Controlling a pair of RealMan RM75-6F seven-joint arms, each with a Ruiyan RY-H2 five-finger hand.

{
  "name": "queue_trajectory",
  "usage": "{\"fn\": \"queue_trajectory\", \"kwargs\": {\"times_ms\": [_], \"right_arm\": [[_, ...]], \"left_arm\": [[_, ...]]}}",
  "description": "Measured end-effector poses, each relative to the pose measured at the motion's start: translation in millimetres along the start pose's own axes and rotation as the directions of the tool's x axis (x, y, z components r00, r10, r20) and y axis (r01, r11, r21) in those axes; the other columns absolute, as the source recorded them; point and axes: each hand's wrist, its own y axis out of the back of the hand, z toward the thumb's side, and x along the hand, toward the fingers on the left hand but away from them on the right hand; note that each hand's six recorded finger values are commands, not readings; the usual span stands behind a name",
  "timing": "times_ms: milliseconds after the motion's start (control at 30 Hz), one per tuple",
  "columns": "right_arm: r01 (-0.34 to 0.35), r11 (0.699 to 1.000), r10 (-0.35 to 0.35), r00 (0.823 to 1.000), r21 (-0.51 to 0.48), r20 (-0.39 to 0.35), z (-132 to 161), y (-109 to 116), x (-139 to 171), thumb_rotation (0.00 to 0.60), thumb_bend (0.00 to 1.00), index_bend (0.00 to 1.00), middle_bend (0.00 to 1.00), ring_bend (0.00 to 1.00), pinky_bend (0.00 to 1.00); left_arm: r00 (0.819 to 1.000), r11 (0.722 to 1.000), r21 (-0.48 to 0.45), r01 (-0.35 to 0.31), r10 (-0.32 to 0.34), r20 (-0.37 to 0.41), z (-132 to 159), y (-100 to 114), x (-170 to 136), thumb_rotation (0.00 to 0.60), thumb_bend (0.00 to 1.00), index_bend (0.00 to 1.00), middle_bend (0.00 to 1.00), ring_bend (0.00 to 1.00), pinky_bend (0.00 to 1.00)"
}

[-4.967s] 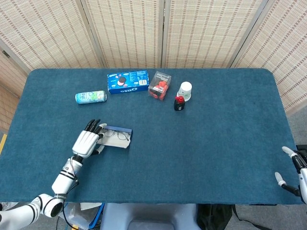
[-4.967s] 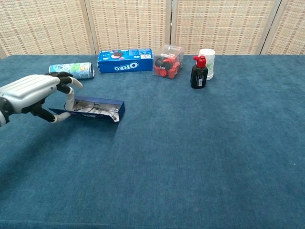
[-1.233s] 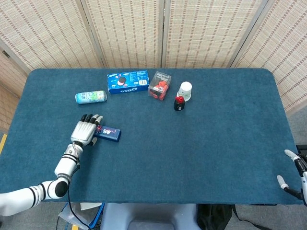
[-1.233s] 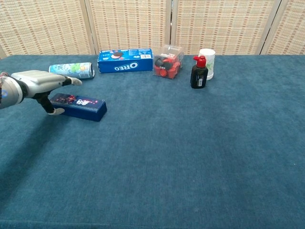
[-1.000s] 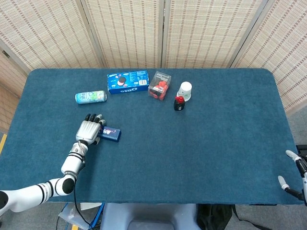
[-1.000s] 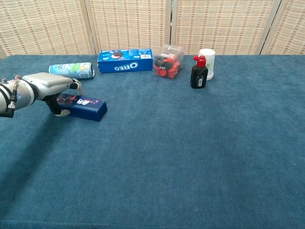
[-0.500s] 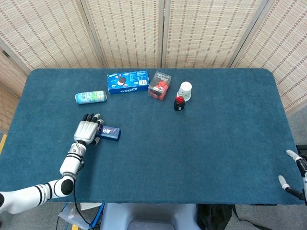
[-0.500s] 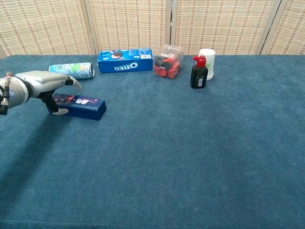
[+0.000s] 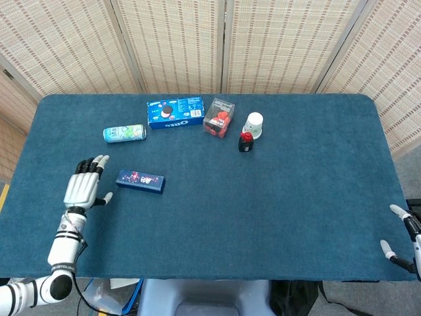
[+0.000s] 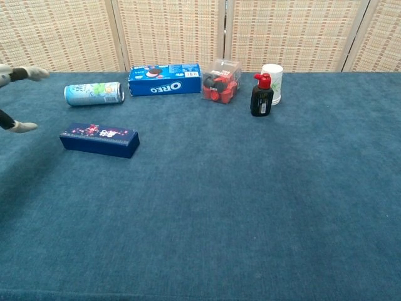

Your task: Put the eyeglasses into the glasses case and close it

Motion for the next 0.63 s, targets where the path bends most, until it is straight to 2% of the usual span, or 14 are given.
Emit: {"fn": "queue_trajectory", "kwargs": {"times_ms": [333,633], "right_arm": [[-0.033,0.999,0.032,0.997,-0.013,-0.07,15,-5,-8,0.6,0.3,0.16,0.26,0.16,0.07],[-0.044,0.999,0.04,0.99,-0.029,-0.136,30,-7,-13,0.6,0.3,0.18,0.26,0.16,0.07]], "left_arm": [[0.985,0.985,-0.03,-0.173,0.172,-0.027,-39,20,-70,0.6,0.27,0.07,0.0,0.0,0.0],[0.976,0.976,-0.024,-0.216,0.216,0.009,-41,24,-111,0.6,0.27,0.07,0.0,0.0,0.0]]}}
